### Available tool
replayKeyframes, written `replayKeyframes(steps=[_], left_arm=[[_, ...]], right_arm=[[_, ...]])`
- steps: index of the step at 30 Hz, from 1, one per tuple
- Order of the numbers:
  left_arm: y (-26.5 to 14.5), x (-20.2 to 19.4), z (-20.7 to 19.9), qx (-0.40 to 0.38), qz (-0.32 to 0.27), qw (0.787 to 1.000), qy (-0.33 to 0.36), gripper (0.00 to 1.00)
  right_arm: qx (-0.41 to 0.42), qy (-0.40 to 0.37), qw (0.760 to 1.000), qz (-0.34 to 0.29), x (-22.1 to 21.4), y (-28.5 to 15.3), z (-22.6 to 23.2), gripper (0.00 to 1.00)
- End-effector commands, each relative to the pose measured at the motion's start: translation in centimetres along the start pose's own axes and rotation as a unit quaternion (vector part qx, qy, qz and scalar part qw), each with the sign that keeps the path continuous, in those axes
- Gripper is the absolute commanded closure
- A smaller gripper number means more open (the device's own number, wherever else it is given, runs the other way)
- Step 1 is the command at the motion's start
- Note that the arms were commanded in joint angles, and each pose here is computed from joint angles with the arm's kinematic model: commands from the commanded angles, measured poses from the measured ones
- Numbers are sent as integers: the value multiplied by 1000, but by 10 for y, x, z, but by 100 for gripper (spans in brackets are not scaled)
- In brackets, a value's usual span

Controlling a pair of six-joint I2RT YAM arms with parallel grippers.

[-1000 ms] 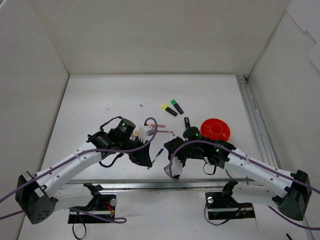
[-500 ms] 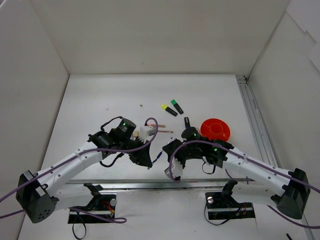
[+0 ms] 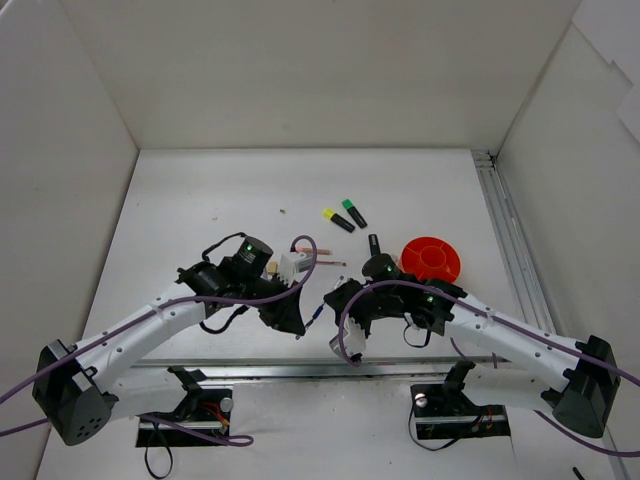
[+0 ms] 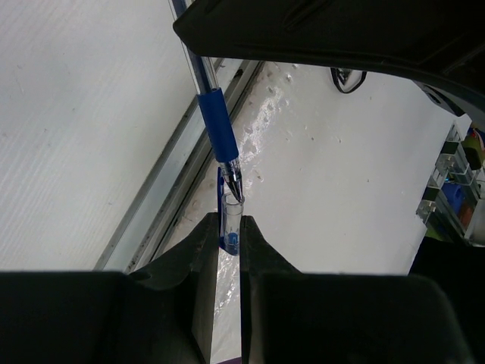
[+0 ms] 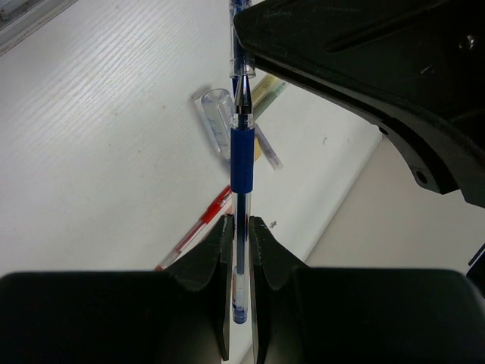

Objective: Sort the stationery into containers
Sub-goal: Close the pen cap on the pen.

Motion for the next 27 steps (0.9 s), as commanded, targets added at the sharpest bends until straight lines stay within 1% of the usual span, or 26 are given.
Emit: replayKeyframes(steps=[1, 14, 21, 24, 27], left_arm=[[-5, 21, -10, -26, -33, 998, 39, 100], [-5, 32, -12, -29, -46, 997, 53, 100], [-5, 46, -15, -35, -56, 996, 59, 100], [-6, 48, -16, -33, -60, 996, 54, 100], [-6, 46, -14, -13, -69, 997, 44, 100]], right_arm=[[-32, -26, 999, -27, 9, -4, -22, 100], [-23, -30, 998, -48, 13, 2, -20, 100], [0, -62, 997, -47, 17, 15, -18, 100], [1, -54, 998, -40, 17, 15, -18, 100], [-15, -27, 999, -32, 18, 12, -22, 100]])
Point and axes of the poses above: each gripper's point midway between its finger pads, its own y axis out along the fingers, its own z axis along the line the jaws close on, x = y × z, the point moved 10 cm from there along -y, back along the fingers, and after that the axes turned 5 degrees about y, right-handed, at the moved point
